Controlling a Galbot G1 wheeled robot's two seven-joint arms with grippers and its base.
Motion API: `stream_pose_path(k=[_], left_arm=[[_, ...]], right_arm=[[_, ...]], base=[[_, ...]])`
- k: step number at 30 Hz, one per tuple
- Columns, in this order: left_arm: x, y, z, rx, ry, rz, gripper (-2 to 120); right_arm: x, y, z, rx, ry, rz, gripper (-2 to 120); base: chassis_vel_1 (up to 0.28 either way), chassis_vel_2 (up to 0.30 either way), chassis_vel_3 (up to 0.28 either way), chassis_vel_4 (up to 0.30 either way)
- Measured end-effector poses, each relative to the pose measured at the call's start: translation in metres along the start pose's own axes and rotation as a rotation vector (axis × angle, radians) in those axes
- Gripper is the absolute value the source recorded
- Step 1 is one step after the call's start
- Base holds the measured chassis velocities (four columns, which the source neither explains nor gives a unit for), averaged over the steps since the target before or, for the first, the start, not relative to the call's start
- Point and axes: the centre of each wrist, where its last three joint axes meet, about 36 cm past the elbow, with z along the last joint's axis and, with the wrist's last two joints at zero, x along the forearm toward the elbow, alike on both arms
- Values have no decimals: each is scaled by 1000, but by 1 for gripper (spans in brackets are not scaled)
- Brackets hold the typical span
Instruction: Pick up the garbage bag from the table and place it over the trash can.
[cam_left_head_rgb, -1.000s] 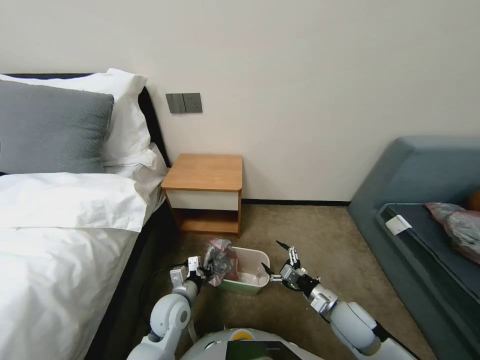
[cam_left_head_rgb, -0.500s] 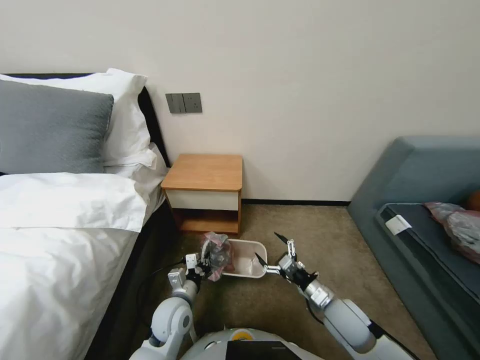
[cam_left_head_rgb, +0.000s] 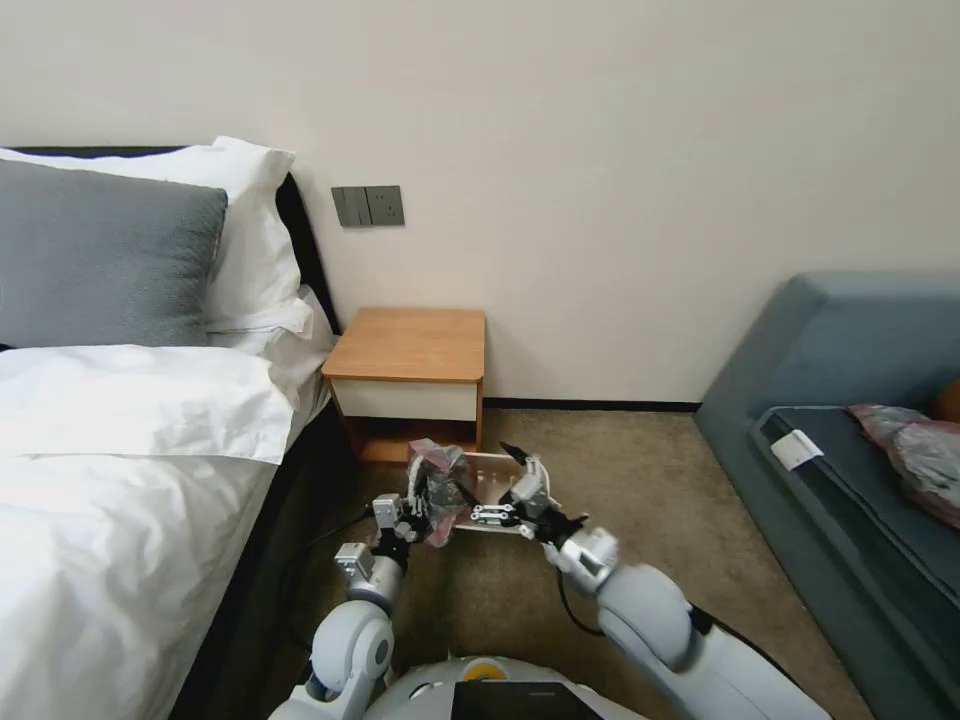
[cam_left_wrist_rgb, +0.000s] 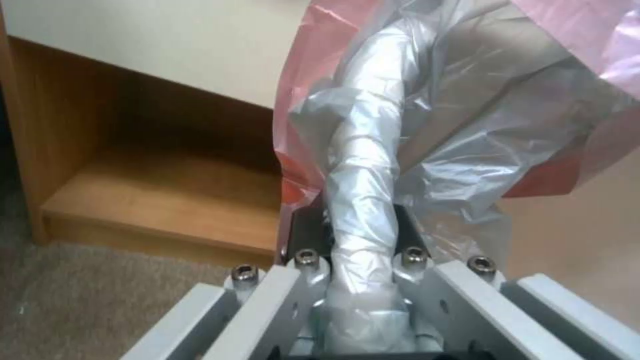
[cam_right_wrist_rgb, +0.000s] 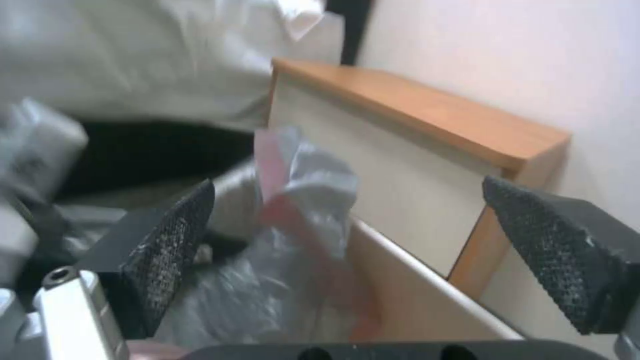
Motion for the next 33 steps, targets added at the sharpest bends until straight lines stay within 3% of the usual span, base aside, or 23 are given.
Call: stream_pose_path(k=[1, 3, 5, 12, 18, 33], left_arm=[[1, -2, -1, 3, -3, -1, 4], [1, -2, -1, 4, -4, -2, 4], [2, -5, -1, 16, -9, -10, 4], [3, -9, 2, 30, -7, -27, 4], [3, -12, 2, 42, -5, -27, 4], [1, -17, 2, 98, 21, -60, 4]], right_arm=[[-10, -4, 4, 80, 18, -10, 100], [-12, -5, 5, 101, 22, -13, 100], [-25, -9, 13, 224, 36, -15, 100], [-36, -9, 23, 366, 45, -4, 97], [-41, -9, 37, 504, 11, 9, 78], [-30, 6, 44, 587, -19, 42, 25]], base=[[0, 0, 0, 0], [0, 0, 0, 0], [0, 0, 0, 0], [0, 0, 0, 0], [0, 0, 0, 0], [0, 0, 0, 0]])
